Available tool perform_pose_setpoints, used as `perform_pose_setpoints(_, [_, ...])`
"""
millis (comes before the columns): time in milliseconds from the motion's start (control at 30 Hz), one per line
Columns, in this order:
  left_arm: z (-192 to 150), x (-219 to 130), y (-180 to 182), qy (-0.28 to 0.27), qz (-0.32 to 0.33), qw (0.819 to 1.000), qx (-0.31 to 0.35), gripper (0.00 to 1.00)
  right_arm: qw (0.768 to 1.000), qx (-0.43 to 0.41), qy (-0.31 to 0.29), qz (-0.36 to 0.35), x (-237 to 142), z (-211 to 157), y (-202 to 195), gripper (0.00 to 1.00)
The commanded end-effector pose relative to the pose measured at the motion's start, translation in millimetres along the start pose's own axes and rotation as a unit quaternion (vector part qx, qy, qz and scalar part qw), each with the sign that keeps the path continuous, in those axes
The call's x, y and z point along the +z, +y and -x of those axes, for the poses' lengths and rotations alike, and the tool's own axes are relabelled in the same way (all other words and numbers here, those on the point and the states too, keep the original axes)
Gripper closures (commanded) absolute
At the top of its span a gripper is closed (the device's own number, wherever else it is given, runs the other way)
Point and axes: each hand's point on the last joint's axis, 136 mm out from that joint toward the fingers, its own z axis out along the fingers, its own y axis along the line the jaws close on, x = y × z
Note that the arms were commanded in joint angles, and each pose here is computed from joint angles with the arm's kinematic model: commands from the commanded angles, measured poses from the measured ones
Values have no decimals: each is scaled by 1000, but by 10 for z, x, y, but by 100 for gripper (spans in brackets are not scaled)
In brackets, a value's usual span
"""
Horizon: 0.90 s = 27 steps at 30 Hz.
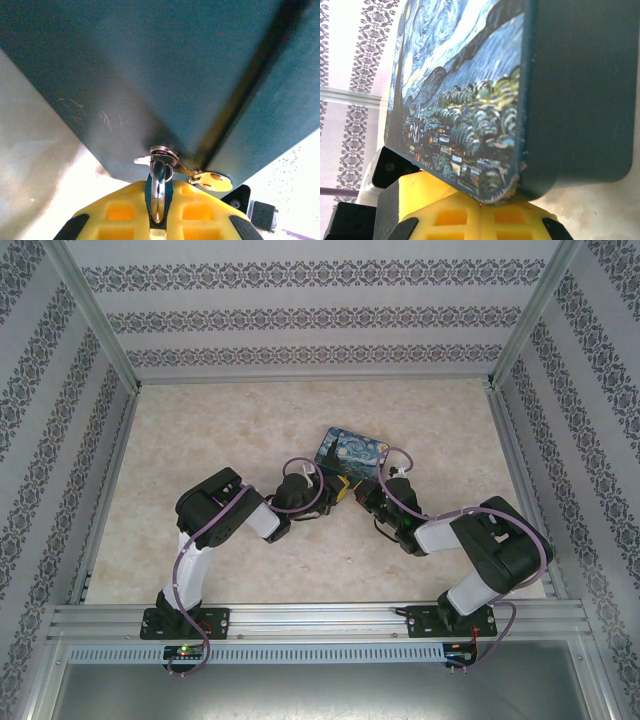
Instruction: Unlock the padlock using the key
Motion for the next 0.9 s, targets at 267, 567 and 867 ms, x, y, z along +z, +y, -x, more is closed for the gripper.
perform_pose_setpoints(267, [-672, 20, 203, 120, 23, 992, 5, 100, 982, -98, -42, 156, -56, 299, 976, 100])
perform_pose_setpoints(567, [-708, 32, 177, 127, 16, 992, 8, 100, 981, 33, -48, 186, 28, 387, 915, 100])
perform_pose_setpoints(867, [-728, 37, 197, 132, 16, 991, 10, 100, 971, 106, -34, 213, 127, 384, 948, 100])
